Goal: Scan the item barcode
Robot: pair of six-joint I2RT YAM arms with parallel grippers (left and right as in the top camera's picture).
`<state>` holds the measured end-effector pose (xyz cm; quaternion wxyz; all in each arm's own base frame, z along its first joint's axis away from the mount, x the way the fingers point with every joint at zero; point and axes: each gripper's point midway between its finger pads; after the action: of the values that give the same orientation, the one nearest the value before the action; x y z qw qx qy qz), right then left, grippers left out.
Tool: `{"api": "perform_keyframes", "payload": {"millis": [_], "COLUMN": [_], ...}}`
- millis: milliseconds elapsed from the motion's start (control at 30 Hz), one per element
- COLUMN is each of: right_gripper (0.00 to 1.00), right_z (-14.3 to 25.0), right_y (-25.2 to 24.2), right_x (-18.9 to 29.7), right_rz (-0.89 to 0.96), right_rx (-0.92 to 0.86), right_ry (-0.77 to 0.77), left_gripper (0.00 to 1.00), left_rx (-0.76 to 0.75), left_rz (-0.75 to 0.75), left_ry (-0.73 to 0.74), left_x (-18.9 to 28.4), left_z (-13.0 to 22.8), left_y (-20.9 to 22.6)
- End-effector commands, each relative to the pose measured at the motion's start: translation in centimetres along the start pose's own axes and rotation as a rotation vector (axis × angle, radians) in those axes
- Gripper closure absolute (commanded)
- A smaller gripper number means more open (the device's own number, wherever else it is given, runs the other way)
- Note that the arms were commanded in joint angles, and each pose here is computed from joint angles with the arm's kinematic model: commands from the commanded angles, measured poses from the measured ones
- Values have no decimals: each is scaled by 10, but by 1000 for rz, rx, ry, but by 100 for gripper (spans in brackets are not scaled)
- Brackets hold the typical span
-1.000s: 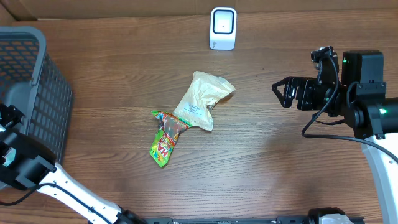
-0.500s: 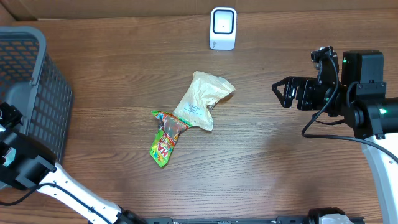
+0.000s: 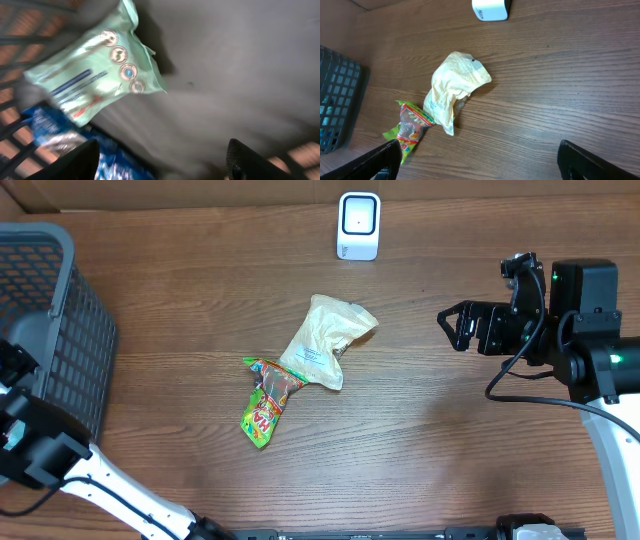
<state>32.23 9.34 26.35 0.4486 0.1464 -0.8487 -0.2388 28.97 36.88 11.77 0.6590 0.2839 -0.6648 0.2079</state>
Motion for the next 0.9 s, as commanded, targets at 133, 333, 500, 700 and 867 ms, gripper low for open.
{"api": "perform_keyframes", "payload": {"millis": [133, 333, 500, 700, 867], "right_gripper": [0, 0, 0, 0, 0], "right_z": [-13, -29, -39, -40, -46], "right_y": [12, 18, 23, 23, 27], "right_x": [6, 7, 9, 9, 10], "right_rz": [-31, -52, -68, -69, -81], "right_rx": [31, 63, 85, 86, 101], "right_ry": [-46, -110, -153, -155, -184], "left_gripper": [24, 24, 23, 22, 23], "left_rx": [-62, -165, -235, -302, -338], "left_rz": [126, 152, 151, 165, 179], "left_ry": [-330, -401, -463, -477, -446], "left_x": [135, 188, 217, 232, 230], "left_z": [6, 38, 54, 69, 77], "left_y": [-26, -54, -74, -97, -111]}}
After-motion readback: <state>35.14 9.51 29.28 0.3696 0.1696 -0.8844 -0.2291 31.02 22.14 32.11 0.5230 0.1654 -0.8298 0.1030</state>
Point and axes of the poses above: each gripper's point midway between its finger pads, its own x axis back along the fingers, its own y axis along the line the jaws close on, z = x × y, and after that the axes turned 11 degrees about -x, right-handed
